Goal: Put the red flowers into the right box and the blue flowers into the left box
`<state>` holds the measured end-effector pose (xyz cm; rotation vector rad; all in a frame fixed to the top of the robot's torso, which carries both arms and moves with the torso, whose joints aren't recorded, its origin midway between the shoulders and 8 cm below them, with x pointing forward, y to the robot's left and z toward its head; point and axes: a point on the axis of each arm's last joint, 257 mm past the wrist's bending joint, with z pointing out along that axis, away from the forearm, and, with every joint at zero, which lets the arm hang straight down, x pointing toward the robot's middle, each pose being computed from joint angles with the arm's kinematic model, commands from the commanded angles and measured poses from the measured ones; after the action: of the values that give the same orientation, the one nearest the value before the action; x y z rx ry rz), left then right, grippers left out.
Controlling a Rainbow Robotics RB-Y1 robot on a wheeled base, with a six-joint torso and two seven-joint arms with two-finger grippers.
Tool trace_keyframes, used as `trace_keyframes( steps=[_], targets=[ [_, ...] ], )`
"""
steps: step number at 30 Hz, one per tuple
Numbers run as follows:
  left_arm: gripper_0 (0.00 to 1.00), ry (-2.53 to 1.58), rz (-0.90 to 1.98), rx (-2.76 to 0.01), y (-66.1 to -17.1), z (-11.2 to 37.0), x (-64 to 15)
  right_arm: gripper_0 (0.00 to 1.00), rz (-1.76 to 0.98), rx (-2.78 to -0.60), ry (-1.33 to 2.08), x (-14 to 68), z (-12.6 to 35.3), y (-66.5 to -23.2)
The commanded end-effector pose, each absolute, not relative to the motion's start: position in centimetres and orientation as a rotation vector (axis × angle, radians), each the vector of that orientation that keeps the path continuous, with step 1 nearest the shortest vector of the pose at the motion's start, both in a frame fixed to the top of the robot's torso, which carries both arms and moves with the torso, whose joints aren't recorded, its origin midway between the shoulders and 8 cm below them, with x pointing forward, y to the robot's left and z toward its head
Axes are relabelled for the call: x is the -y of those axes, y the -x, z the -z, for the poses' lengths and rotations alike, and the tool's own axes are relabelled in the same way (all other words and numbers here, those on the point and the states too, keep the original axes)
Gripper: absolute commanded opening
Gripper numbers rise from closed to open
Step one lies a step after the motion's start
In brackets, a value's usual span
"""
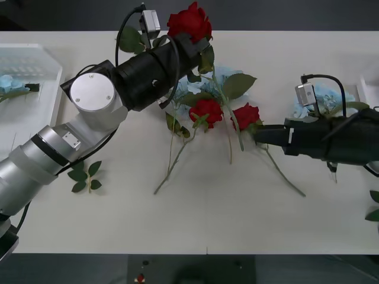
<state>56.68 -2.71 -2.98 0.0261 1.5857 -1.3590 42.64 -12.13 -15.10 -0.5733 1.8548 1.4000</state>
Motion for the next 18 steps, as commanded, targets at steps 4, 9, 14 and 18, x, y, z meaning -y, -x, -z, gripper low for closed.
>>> trace_keyframes(
  steps=[4,9,14,18],
  targets=[
    [0.0,-0.039,1.393,-1.516,-56.9,-1.3,3.3,1.0,-1.388,-1.748,0.59,9.1,11.8,-43.6],
    [0.0,-0.039,1.397,-1.516,-56.8,-1.3,3.3,1.0,-1.401,-1.725,0.603,7.5,11.1,-43.8],
    [0.0,-0.038,1.396,-1.517,-56.8,-1.3,3.3,1.0,-1.433,-1.693,0.595,5.4,9.9,-44.3],
    [0.0,-0.031,1.403,-1.517,-56.8,-1.3,3.3,1.0,-1.446,-1.706,0.575,4.1,9.4,-44.8]
  ],
)
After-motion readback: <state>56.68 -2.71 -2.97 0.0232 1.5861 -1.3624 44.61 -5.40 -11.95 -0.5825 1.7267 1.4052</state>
